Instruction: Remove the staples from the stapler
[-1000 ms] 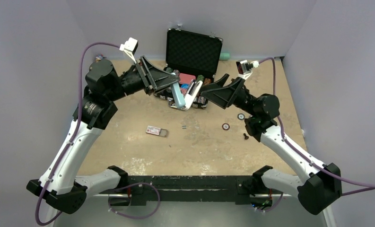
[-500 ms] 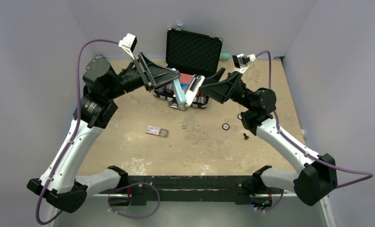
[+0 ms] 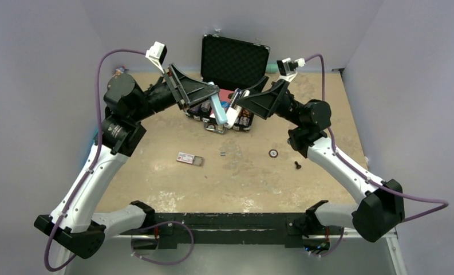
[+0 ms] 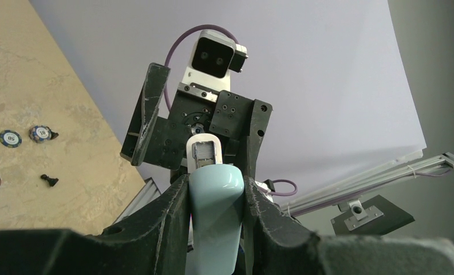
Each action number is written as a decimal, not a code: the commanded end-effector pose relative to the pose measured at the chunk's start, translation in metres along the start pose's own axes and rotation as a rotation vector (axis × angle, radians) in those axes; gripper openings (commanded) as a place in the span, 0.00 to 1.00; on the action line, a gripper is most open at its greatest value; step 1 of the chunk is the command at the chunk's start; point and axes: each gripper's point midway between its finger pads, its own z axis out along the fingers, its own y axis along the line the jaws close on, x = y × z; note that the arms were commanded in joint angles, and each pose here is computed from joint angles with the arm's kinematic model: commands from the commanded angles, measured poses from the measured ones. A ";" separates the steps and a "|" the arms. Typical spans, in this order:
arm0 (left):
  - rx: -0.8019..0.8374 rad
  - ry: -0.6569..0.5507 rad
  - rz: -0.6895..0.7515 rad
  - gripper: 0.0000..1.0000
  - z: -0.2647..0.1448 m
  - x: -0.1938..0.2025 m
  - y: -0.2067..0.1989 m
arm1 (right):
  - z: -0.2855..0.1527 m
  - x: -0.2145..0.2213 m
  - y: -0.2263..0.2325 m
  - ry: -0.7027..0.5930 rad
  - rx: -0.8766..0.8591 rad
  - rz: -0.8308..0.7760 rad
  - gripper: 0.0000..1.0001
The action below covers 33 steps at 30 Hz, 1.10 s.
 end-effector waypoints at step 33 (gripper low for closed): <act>0.134 -0.087 0.057 0.00 -0.006 -0.006 -0.015 | 0.014 -0.008 0.009 -0.042 -0.034 0.006 0.62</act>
